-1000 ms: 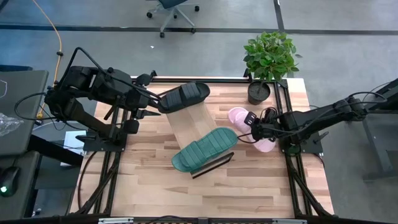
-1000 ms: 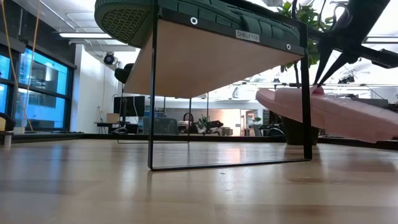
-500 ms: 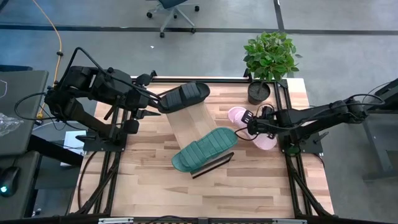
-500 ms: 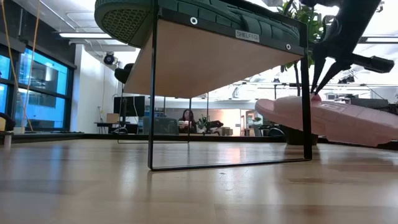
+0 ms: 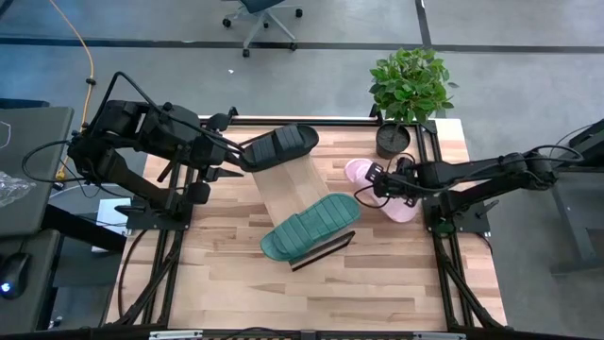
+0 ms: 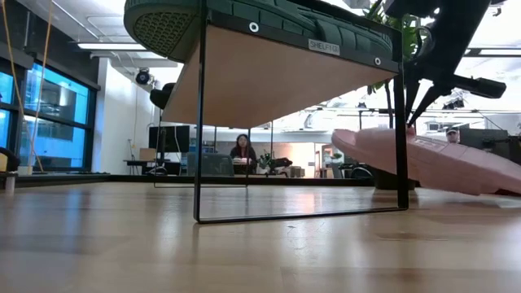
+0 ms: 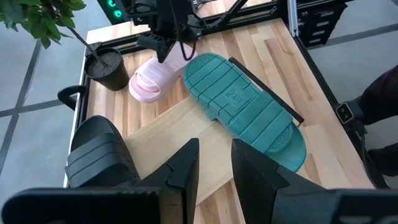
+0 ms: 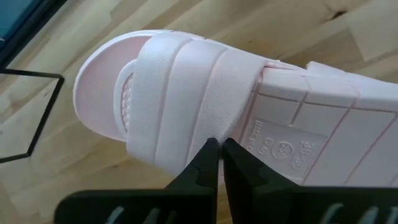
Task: Pick and place slides into the shelf
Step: Put the pink pair of slides on the shelf
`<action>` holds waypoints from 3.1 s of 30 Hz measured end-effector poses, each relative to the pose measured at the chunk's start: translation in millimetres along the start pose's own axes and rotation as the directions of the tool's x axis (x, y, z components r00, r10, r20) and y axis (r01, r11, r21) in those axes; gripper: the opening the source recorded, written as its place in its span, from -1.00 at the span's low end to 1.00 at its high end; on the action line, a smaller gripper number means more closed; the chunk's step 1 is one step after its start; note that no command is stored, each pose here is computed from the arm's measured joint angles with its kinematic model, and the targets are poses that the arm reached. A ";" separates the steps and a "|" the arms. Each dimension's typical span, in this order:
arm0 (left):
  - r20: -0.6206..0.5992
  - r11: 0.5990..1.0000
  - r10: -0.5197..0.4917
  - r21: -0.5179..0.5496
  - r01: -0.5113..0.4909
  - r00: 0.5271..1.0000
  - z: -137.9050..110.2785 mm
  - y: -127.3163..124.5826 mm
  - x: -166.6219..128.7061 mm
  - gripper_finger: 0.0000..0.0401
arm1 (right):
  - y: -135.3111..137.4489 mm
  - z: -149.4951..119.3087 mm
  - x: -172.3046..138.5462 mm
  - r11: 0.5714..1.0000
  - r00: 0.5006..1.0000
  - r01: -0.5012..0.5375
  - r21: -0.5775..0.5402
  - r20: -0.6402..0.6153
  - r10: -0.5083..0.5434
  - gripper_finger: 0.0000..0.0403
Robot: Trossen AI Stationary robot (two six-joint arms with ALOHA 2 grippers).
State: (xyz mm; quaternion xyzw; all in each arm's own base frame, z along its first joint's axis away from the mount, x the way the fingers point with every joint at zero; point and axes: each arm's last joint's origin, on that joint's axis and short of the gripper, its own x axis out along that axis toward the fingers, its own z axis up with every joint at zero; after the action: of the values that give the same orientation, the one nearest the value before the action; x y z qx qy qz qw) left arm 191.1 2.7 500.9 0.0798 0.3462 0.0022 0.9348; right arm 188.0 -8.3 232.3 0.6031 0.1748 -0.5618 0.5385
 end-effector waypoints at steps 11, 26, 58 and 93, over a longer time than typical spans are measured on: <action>-0.008 1.000 -0.005 0.000 0.005 1.000 -0.8 -0.2 0.0 -0.58 | 3.5 8.8 6.2 0.999 0.999 0.039 0.019 -0.016 -0.039 -1.00; -0.027 1.000 -0.008 0.001 0.008 1.000 -2.6 -0.5 0.0 -0.59 | 17.2 11.5 31.6 0.995 0.994 0.085 -0.042 -0.059 -0.088 -1.00; -0.076 1.000 -0.016 0.000 0.016 0.997 -7.3 -1.2 -0.1 -0.59 | 20.4 11.1 33.3 0.998 0.998 0.054 -0.034 -0.024 -0.055 -0.66; -0.073 0.996 -0.052 -0.074 0.047 0.996 -7.4 -2.3 -0.1 -0.58 | -6.3 27.3 36.7 0.996 0.997 -0.078 -0.050 -0.020 0.077 -0.66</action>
State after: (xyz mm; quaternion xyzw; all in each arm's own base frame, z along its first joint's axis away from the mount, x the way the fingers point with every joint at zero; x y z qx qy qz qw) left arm 186.1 1.5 495.1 0.0372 0.3822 -0.0053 0.9233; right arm 180.8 -43.6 203.4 0.6006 0.1705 -0.5302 0.5736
